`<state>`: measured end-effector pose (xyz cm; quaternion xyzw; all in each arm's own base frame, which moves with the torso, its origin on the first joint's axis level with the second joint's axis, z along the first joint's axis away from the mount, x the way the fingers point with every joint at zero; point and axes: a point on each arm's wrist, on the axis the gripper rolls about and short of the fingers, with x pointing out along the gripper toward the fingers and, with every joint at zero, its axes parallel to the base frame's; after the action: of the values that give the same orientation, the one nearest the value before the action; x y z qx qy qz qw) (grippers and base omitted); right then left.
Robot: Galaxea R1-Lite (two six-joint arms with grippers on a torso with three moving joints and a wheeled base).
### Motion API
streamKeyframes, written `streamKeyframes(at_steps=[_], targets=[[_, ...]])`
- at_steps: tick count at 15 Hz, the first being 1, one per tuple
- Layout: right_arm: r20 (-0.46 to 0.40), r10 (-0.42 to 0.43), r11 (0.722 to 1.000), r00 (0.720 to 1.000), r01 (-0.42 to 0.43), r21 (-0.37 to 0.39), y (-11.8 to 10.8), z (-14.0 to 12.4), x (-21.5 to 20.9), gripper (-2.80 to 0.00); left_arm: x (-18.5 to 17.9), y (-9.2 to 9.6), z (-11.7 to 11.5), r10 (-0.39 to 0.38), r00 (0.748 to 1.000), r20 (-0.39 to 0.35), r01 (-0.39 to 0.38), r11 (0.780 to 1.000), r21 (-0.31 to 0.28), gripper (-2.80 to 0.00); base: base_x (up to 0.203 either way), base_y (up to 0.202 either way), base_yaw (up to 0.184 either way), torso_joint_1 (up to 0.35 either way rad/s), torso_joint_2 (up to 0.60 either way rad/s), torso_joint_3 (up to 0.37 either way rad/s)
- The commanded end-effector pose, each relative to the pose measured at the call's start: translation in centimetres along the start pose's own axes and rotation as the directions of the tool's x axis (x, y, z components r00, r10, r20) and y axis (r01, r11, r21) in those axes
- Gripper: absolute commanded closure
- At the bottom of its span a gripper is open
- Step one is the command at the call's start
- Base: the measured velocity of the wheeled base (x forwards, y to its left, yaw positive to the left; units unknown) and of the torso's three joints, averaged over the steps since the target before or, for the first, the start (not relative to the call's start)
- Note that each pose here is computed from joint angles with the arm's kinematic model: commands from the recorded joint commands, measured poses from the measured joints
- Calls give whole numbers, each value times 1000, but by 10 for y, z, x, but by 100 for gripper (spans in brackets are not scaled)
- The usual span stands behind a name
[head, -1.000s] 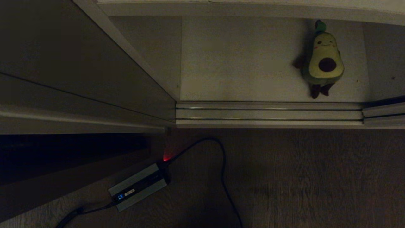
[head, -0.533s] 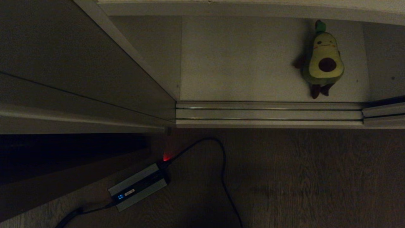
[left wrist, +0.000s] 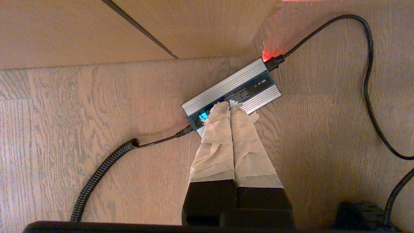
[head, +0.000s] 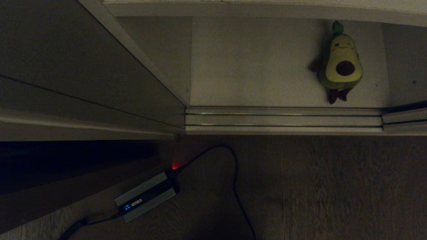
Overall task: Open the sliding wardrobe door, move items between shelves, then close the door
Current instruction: Place the green doll on the higher shelf
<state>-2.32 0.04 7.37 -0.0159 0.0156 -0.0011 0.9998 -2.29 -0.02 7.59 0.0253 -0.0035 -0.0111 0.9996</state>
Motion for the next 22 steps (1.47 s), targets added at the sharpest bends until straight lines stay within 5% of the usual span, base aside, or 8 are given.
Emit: streamKeyframes(at_steps=[1,9,12,18,22], targets=[[-14,4,1000,1000,-4,-7,0,12,-2,0,0,0,0,-1,1000,0,1,1000,0,0,0,0,0,0,0,0],[-155,-29,1000,987,30,-1,-5,129,39,0,0,0,0,-1,1000,0,1,1000,0,0,0,0,0,0,0,0],[-245,-28,998,969,40,44,-6,123,72,0,0,0,0,-1,1000,-2,1,1000,0,0,0,0,0,0,0,0],[-480,-33,984,877,113,138,-9,92,151,0,0,0,0,-1,1000,0,1,1000,0,0,0,0,0,0,0,0],[-451,-65,979,890,146,146,-19,70,215,0,0,0,0,-1,1000,0,1,1000,0,0,0,0,0,0,0,0]])
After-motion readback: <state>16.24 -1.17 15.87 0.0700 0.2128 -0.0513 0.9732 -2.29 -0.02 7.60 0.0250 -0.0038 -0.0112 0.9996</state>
